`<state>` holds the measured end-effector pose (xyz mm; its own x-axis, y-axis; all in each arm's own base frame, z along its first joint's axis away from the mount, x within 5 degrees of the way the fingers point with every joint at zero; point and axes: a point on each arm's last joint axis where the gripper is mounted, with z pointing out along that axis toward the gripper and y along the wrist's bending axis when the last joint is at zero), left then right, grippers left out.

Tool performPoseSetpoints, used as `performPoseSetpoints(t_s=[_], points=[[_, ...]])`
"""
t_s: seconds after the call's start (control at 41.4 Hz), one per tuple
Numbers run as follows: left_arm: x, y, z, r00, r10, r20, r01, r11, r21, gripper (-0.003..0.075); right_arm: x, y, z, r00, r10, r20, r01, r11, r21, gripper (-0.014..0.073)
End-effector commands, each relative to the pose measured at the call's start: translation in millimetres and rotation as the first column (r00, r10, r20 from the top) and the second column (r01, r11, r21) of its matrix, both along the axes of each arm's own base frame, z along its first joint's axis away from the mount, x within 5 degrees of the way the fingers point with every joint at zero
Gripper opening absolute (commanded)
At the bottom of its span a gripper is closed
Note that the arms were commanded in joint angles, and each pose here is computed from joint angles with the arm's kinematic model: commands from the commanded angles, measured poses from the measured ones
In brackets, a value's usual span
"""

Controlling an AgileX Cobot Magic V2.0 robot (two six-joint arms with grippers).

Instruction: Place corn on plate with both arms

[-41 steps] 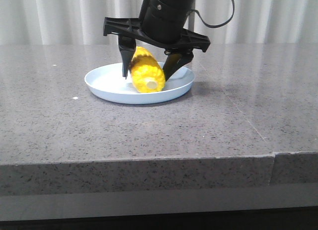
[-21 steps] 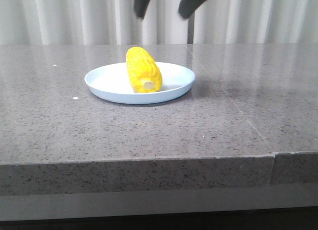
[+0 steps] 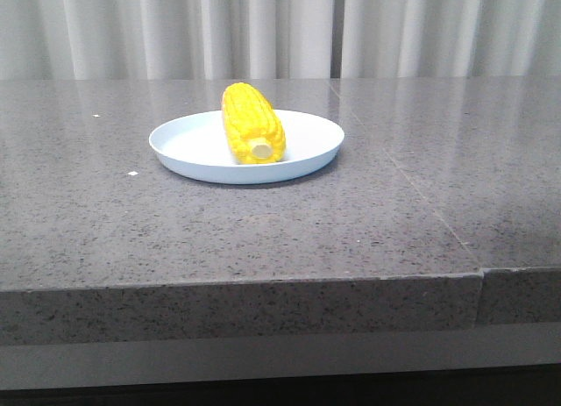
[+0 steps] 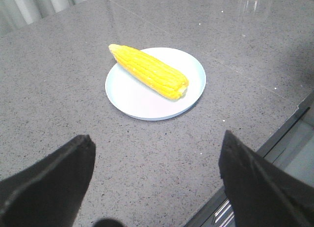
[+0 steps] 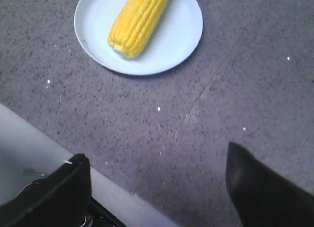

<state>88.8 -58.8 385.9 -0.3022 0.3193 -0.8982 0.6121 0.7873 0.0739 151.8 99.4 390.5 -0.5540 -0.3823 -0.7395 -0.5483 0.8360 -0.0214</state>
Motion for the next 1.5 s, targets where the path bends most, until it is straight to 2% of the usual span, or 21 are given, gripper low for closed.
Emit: performPoseSetpoints(t_s=[0.0,0.217,0.314,0.579,0.651,0.724,0.82,0.917,1.182,1.375,1.472], points=[[0.9,-1.1,13.6,0.998,0.008,0.070,-0.004,0.998,-0.064,0.0515,-23.2,-16.3,5.6,0.996,0.001,0.085,-0.005,0.999,0.041,0.0592],[0.9,-1.1,13.6,0.998,0.008,0.070,-0.004,0.998,-0.064,0.0515,-66.2,-46.0,-18.7,0.998,-0.041,0.037,0.039,0.998,0.055,0.0592],[0.9,-1.1,13.6,0.998,0.008,0.070,-0.004,0.998,-0.064,0.0515,-79.1,-56.5,-22.2,0.995,-0.082,0.056,0.077,0.992,0.098,0.0592],[0.9,-1.1,13.6,0.997,0.008,0.070,-0.004,0.998,-0.064,0.0509,-93.0,-67.5,-21.0,0.989,-0.101,0.107,0.086,0.987,0.134,0.0577],[0.9,-1.1,13.6,0.997,0.008,0.070,-0.004,0.998,-0.064,0.0456,-93.0,-67.5,-21.0,0.989,-0.101,0.107,0.086,0.987,0.135,0.0496],[1.0,-1.0,13.6,0.997,0.009,0.072,-0.005,0.998,-0.062,0.0355,-93.0,-67.4,-20.9,0.989,-0.101,0.108,0.086,0.987,0.135,0.0345],[1.0,-1.0,13.6,0.997,0.009,0.072,-0.005,0.998,-0.062,0.0231,-92.9,-67.3,-20.7,0.989,-0.100,0.110,0.085,0.987,0.138,0.0076],[1.0,-1.0,13.6,0.997,0.009,0.072,-0.005,0.998,-0.062,0.0138,-93.0,-67.2,-20.8,0.989,-0.100,0.108,0.085,0.987,0.138,-0.0108],[1.0,-1.0,13.6,0.997,0.009,0.072,-0.005,0.998,-0.062,-0.0018,-93.4,-66.6,-20.9,0.990,-0.097,0.101,0.082,0.986,0.145,-0.0120],[-1.9,0.2,11.1,0.996,0.012,0.091,-0.005,0.997,-0.082,-0.0020,-93.4,-66.6,-20.9,0.990,-0.097,0.101,0.082,0.986,0.145,-0.0120],[-4.0,6.6,0.9,0.990,0.079,0.119,-0.062,0.988,-0.144,-0.0020,-93.4,-66.6,-20.9,0.990,-0.097,0.101,0.082,0.986,0.145,-0.0120]])
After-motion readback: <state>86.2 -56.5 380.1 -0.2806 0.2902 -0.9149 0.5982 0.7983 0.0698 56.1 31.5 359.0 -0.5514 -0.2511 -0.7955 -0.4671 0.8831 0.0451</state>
